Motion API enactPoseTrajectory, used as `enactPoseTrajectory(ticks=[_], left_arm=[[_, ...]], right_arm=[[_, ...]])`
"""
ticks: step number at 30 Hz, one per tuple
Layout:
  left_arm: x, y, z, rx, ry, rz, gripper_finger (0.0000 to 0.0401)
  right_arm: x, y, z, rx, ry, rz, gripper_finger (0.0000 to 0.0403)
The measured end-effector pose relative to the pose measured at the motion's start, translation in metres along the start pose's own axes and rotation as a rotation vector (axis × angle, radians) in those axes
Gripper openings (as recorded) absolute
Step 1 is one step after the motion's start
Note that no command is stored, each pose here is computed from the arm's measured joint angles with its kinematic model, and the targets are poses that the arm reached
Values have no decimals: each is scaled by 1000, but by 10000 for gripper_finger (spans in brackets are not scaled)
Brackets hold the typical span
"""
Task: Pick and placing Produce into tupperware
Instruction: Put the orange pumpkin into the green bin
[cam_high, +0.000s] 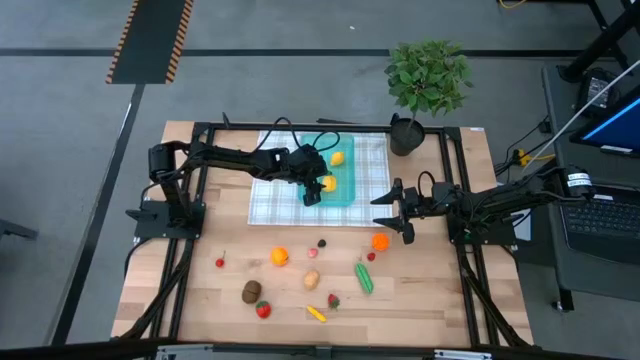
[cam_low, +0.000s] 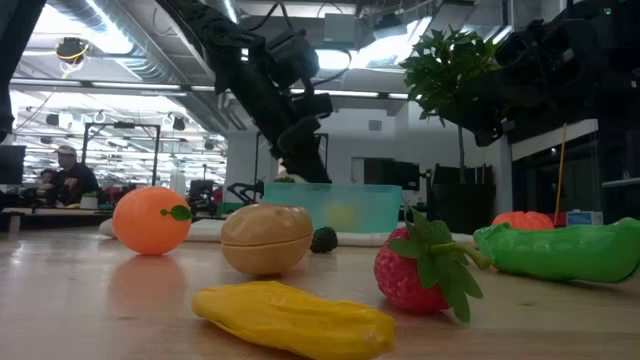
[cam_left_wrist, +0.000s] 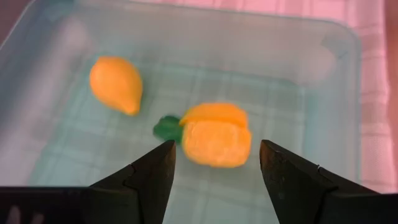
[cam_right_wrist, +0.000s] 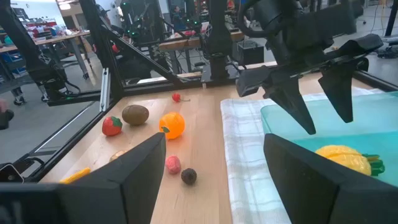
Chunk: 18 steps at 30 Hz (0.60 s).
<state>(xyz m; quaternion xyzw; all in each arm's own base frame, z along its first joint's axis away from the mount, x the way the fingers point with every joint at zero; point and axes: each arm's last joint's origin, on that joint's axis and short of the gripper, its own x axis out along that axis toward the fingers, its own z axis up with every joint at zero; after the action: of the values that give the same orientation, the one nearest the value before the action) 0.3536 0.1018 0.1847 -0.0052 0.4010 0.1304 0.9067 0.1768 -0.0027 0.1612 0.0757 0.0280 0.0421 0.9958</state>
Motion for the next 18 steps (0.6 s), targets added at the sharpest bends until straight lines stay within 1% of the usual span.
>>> enactPoseTrajectory(ticks=[2, 7, 10, 14, 18], left_arm=[[-7, -5, 3, 11, -9, -10, 223], [-31, -21, 19, 42, -126, -39, 227], [-44, -32, 23, 61, -186, -61, 226], [-58, -45, 18, 85, -240, -90, 221], [-72, -58, 7, 101, -307, -120, 221]], right_arm=[[0, 0, 0, 1, 1, 0, 273], [2, 0, 3, -1, -15, 2, 273], [5, 1, 10, -10, -40, 8, 273], [9, 3, 18, -81, -60, 46, 273], [11, 4, 21, -111, -60, 92, 273]])
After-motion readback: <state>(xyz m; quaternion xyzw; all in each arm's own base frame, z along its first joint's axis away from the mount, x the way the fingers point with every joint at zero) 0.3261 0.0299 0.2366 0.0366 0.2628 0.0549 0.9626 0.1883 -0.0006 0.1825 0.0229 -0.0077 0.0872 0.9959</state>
